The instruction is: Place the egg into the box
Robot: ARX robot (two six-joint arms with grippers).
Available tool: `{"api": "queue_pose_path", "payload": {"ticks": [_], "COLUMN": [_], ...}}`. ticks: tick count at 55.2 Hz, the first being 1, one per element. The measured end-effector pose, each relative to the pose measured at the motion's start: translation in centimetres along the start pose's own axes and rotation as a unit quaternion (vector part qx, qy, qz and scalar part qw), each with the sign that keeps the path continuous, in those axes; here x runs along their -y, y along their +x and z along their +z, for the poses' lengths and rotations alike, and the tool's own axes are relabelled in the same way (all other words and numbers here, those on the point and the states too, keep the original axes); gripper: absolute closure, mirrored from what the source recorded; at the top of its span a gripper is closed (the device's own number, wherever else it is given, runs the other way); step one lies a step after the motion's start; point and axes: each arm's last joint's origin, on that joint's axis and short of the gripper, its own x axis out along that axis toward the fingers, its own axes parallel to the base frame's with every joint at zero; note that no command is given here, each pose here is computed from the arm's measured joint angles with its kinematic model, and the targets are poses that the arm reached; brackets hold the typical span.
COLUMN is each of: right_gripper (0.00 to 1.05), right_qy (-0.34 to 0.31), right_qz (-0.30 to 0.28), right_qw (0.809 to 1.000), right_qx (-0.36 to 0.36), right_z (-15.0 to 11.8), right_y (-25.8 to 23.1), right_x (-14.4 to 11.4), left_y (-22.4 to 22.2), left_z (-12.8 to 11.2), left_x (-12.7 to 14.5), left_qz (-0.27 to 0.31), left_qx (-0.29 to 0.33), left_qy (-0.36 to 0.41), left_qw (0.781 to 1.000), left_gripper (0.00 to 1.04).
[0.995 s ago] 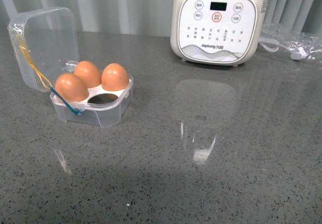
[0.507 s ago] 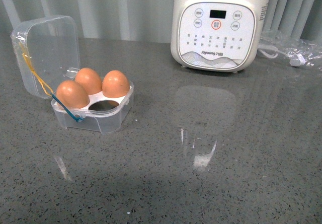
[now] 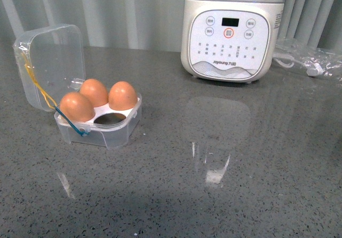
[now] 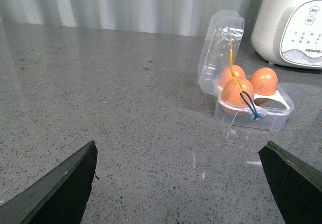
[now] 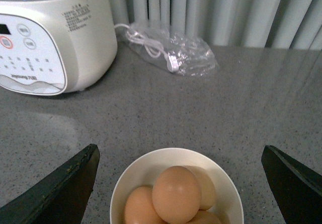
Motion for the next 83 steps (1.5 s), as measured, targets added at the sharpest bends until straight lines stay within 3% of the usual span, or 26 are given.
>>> {"api": "queue_pose_path", "payload": {"ticks": [20,38,64,83], "right_gripper": [0.07,0.07,0.07,0.56], "right_qy": [0.032,0.023,0.007,0.007], "right_qz": [-0.017,-0.007,0.007,0.007], "right_qw": [0.997,0.992,0.990,0.990], "right_qx": [-0.071,-0.127,-0.142,-0.141], "right_z": [-0.1,-1.9,-3.1,-3.2], "right_y": [3.3,4.7,4.8,4.8], "right_x": [1.3,1.3,1.1,1.2], "left_y": [0.0,0.0,0.0,0.0], "left_z": [0.0,0.0,0.0,0.0], "left_x": [0.0,0.0,0.0,0.0], "left_qz": [0.000,0.000,0.000,0.000], "left_qx": [0.000,0.000,0.000,0.000], "left_qy": [0.000,0.000,0.000,0.000], "left_qw": [1.000,1.000,1.000,1.000], "left_gripper": [0.07,0.07,0.07,0.07]}}
